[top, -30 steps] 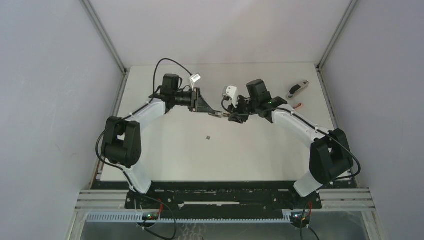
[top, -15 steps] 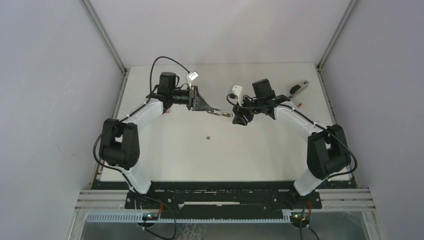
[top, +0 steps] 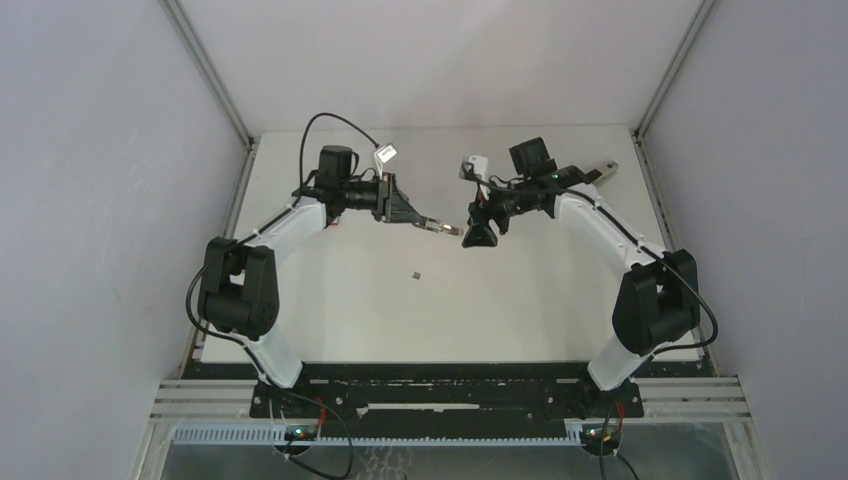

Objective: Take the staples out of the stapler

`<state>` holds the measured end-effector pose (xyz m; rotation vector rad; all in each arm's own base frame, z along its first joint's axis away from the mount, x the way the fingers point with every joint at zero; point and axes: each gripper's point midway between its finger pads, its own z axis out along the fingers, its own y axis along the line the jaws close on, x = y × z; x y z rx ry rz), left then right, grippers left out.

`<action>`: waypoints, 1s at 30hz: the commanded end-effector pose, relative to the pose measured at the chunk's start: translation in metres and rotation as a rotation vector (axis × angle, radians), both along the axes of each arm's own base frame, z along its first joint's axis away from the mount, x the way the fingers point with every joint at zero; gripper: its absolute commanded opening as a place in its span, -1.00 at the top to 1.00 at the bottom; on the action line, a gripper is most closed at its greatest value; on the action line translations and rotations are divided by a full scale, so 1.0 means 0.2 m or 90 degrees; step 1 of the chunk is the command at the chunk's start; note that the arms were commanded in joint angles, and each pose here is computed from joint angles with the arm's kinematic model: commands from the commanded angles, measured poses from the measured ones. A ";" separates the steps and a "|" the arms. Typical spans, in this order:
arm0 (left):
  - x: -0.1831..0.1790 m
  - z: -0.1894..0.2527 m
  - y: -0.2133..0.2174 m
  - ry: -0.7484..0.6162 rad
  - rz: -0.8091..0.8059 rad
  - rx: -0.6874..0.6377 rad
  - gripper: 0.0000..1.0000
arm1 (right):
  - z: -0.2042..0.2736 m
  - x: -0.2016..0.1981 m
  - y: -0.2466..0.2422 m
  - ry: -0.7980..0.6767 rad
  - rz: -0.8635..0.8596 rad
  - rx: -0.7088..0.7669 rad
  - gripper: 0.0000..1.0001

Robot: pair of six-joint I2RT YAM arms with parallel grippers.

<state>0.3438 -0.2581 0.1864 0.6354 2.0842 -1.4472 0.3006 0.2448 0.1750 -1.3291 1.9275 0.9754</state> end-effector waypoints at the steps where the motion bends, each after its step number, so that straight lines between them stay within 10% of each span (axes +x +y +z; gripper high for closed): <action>1: -0.03 0.10 0.01 -0.070 -0.015 0.004 0.45 | 0.13 -0.02 0.02 0.056 0.019 0.021 -0.28; 30: -0.24 0.17 -0.11 -0.145 -0.132 -0.002 0.45 | 0.03 -0.07 0.17 0.333 0.074 0.044 0.17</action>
